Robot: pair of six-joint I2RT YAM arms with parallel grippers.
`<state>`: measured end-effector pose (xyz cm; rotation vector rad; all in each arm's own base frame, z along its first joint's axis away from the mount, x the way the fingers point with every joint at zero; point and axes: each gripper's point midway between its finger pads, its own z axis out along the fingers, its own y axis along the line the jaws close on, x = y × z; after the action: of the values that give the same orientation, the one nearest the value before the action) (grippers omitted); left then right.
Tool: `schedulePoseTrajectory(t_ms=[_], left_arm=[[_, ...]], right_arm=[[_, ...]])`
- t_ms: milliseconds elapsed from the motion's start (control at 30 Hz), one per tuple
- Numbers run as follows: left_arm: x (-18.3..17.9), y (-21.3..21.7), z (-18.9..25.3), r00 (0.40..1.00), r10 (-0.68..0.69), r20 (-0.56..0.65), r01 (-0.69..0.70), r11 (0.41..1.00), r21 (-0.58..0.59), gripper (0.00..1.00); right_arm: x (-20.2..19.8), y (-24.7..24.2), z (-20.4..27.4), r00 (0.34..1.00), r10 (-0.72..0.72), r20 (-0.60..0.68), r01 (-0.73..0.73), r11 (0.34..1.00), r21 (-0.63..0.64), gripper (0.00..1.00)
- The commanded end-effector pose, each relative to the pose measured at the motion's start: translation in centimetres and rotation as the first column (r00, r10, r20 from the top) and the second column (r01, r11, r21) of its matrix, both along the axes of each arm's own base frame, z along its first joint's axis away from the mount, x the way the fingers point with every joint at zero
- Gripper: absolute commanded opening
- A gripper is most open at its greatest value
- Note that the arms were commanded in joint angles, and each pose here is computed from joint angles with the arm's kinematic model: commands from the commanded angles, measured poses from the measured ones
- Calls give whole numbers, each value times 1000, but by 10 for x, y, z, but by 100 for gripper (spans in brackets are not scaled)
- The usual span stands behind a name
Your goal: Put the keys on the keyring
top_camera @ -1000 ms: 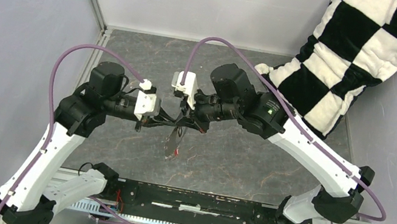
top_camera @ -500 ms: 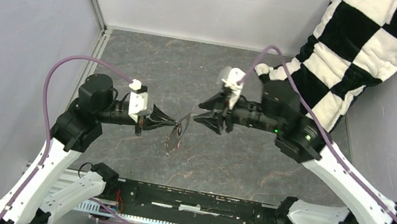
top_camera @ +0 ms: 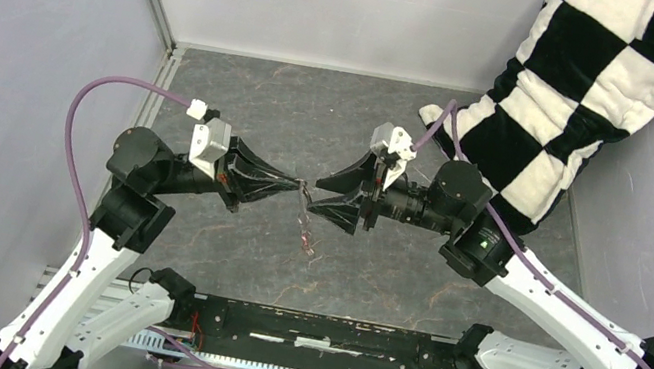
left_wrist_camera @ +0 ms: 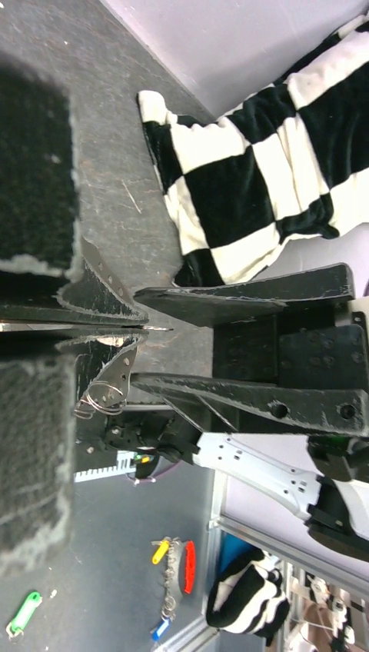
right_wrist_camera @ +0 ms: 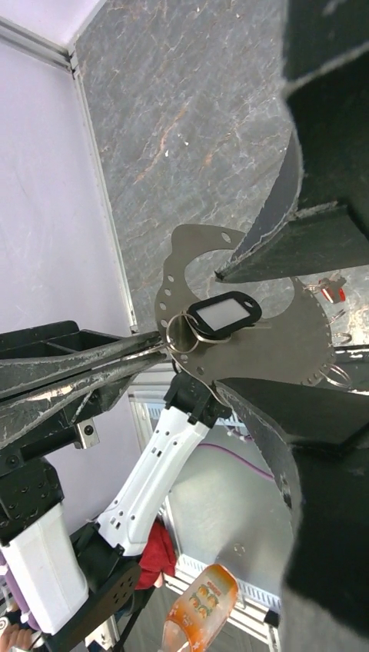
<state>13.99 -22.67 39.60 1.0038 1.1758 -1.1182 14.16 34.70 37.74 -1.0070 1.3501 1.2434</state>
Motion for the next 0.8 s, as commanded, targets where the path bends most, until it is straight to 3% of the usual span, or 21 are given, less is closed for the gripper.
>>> schedulePoseTrajectory(t_ms=[0,200,333,767], left_arm=[[-11,-1,27,998,-49,37,51,996,-76,2],[-20,-2,25,993,-104,64,107,993,-57,2],[-23,-3,26,989,-122,85,127,991,-52,2],[-27,-6,22,982,-174,74,178,983,-47,2]], right_arm=[[-2,1,34,999,13,33,-17,992,122,51],[-10,8,28,997,77,3,-77,986,146,28],[-24,13,18,984,175,-32,-169,975,148,21],[-30,25,26,968,252,-21,-248,962,118,15]])
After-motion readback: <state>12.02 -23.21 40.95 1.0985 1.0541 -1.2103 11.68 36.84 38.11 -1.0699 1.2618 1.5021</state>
